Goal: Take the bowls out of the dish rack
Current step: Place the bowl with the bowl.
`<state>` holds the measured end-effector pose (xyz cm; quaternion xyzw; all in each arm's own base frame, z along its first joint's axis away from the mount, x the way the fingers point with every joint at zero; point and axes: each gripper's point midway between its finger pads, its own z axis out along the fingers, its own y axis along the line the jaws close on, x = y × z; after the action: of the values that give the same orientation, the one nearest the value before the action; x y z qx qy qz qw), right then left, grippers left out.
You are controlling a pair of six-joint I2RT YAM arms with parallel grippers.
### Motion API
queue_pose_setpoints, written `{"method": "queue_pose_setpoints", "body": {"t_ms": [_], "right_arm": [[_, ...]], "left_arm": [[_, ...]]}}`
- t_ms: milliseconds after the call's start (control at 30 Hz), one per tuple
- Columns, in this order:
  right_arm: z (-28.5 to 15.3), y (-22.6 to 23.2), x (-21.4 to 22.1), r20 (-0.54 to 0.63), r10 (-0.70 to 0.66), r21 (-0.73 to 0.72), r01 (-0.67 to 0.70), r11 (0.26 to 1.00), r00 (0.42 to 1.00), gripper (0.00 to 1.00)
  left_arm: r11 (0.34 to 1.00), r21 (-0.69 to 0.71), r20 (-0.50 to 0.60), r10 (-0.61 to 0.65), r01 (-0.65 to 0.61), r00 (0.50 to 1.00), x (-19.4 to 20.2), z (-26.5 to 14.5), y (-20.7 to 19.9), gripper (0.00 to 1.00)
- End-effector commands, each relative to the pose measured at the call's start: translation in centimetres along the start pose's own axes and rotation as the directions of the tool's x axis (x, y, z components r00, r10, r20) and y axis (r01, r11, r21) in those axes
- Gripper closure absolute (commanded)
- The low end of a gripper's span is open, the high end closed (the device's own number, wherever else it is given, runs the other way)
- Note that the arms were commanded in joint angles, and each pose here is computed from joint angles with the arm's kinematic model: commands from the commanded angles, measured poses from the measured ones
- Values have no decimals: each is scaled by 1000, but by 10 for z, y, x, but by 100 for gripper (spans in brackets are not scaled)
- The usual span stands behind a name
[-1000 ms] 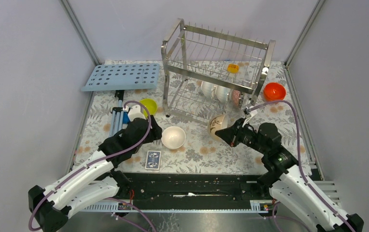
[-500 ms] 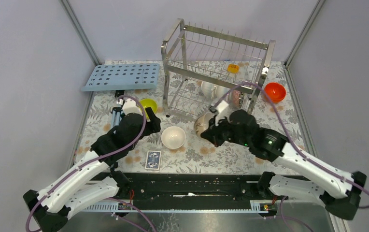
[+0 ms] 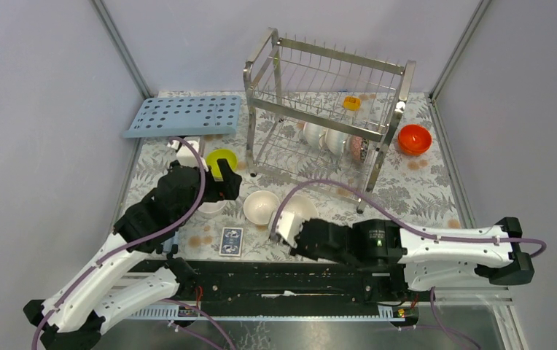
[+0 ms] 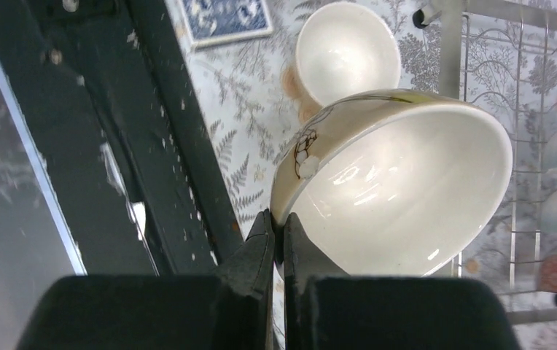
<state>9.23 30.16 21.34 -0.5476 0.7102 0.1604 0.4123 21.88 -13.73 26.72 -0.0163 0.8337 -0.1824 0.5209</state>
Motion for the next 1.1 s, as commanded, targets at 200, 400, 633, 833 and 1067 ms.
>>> {"method": "queue_pose_setpoints", "body": {"t_ms": [200,400,633,833,1067], "right_arm": [[-32,31,27,-155,-426,42,437,898,891,100],[-35,49,47,-205,-547,-30,554,832,811,100],[-39,68,57,-210,-698,-57,704,707,684,100],[-42,78,63,-192,-751,-100,749,655,632,100],[-43,77,59,-215,-785,-118,782,612,581,100]], "left_arm": [[960,233,-121,188,-156,975,7,-4,-44,1],[873,459,-211,286,-164,935,30,-13,-80,1],[779,619,-299,354,-103,886,56,-31,-105,1],[746,624,-298,503,-233,811,88,-49,-142,1],[776,550,-350,551,-310,757,100,-51,-146,6]]}}
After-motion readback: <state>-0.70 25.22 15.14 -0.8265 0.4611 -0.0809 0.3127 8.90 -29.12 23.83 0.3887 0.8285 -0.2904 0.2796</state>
